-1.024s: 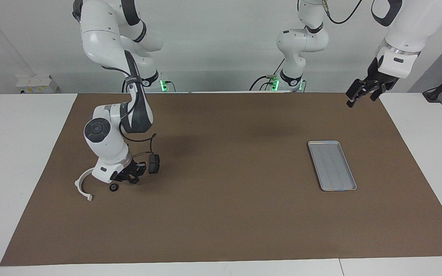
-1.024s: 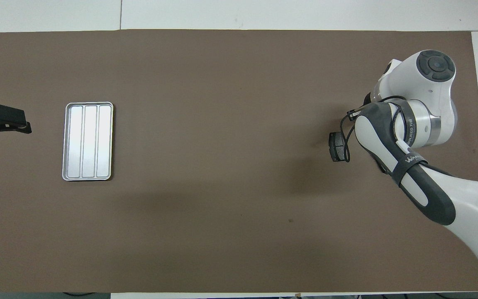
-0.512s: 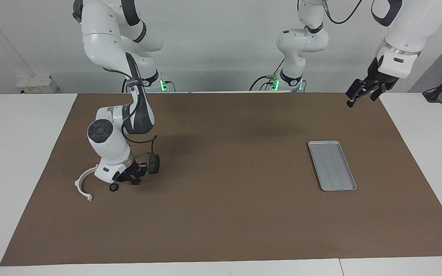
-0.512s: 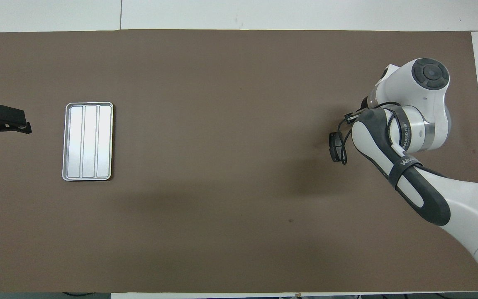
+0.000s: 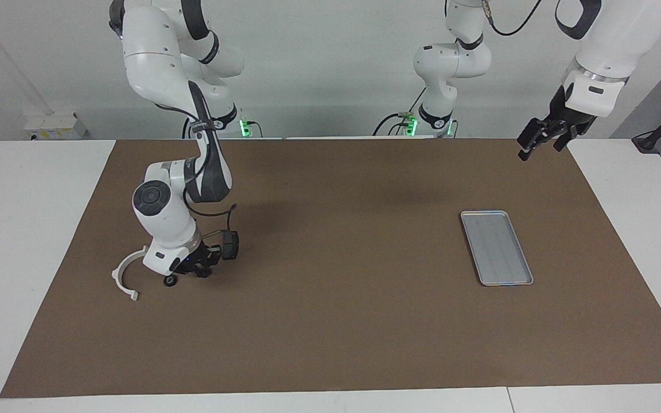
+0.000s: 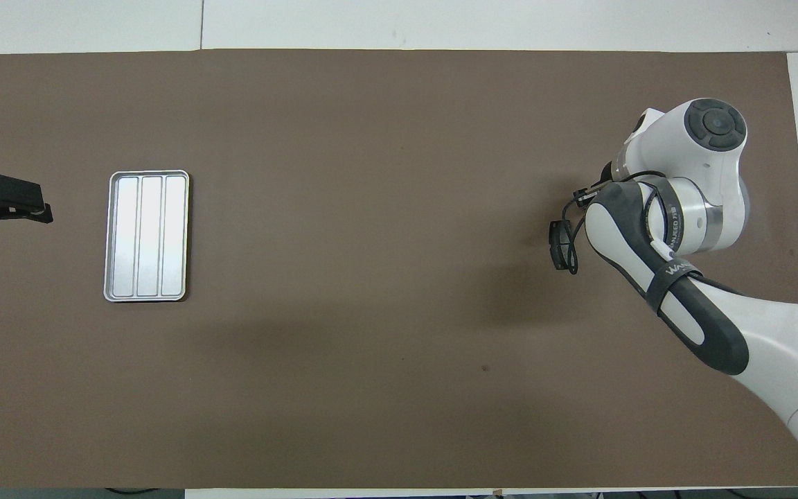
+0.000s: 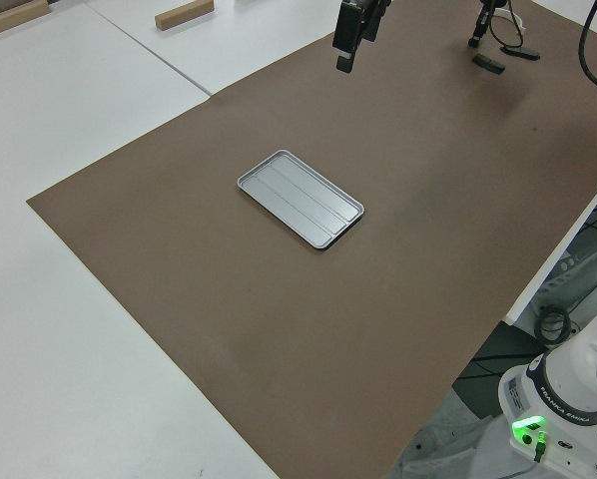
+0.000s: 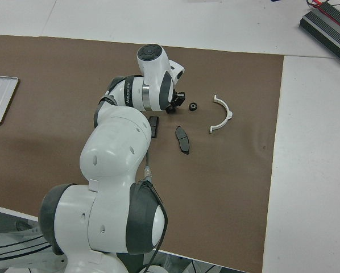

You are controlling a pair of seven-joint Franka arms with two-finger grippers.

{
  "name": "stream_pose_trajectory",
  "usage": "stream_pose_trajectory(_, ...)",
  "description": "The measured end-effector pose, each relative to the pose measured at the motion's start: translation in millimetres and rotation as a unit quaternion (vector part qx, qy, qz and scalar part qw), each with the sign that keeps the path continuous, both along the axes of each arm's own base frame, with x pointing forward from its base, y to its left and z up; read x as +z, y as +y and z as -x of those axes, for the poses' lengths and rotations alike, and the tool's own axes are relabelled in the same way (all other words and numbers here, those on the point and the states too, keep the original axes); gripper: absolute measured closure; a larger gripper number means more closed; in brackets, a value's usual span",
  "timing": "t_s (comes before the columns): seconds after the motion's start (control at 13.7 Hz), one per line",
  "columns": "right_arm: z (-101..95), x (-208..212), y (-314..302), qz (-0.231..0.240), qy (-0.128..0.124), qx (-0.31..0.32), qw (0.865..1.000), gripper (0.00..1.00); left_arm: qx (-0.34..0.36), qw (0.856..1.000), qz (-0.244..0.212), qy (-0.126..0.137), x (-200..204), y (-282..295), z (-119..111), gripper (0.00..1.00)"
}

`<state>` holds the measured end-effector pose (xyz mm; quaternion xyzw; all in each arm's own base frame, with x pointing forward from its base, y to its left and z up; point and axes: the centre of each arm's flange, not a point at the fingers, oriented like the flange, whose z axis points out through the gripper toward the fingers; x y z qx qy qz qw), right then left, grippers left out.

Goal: Place bearing gear from tray to pile

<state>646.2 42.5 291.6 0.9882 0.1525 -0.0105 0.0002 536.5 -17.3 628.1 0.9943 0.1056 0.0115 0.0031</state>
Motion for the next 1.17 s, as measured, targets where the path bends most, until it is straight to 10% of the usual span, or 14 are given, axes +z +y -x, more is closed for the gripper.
stream_pose_trajectory(0.44, -26.0, 117, 14, 0.006, -0.014, -0.017, 1.0, 0.0, 0.0, 1.0, 0.0, 0.0, 0, 0, 0, 0.0)
stream_pose_trajectory(1.17, 36.1, 294, -65, 0.021, -0.021, -0.086, 0.996, 0.0, 0.0, 1.0, 0.0, 0.0, 0, 0, 0, 0.0)
